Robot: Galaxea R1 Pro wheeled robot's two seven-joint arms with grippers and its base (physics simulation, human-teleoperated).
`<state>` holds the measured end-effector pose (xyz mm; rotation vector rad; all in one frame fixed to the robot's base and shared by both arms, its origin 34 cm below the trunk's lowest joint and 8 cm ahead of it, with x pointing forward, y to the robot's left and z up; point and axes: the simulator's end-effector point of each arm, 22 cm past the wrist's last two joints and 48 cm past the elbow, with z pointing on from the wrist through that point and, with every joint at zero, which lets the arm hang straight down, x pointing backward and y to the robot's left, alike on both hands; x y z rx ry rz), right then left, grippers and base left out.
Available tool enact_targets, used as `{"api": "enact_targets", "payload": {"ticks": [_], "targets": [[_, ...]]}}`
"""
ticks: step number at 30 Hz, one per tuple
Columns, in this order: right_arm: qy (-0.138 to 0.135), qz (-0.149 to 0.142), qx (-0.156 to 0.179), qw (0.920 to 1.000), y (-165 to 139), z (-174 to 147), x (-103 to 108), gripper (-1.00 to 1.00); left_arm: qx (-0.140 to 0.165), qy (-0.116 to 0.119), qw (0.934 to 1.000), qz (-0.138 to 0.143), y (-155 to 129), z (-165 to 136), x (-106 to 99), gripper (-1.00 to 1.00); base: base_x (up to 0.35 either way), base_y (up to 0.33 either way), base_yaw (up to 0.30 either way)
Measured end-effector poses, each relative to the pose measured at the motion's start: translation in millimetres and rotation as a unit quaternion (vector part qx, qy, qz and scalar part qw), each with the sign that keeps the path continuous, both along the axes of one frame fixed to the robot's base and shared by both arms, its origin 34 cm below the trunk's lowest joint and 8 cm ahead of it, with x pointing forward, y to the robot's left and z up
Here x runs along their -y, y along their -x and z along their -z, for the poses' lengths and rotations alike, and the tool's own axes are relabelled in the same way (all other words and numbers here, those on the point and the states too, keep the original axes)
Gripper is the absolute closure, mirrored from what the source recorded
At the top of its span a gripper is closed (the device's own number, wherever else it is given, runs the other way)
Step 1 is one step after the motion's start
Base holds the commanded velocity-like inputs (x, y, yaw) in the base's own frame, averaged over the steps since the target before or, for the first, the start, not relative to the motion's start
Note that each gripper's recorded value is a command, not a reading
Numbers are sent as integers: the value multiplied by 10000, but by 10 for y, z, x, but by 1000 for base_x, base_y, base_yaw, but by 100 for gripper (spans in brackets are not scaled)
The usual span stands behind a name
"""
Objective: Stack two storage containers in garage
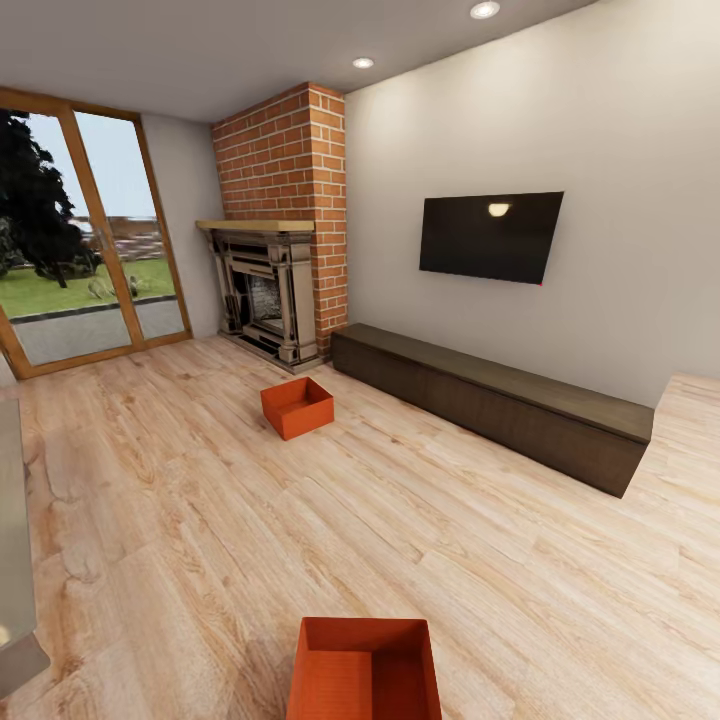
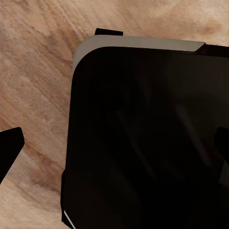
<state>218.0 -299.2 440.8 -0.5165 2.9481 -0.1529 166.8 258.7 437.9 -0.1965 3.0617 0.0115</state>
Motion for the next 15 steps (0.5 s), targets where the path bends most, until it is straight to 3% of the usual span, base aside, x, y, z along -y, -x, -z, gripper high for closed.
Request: {"api": "enact_targets", "payload": {"ticks": [15], "targets": [[0, 0, 2, 10000, -1, 0, 1, -100, -5, 5, 10000, 3, 2, 0, 8, -100, 0, 0, 0]]}}
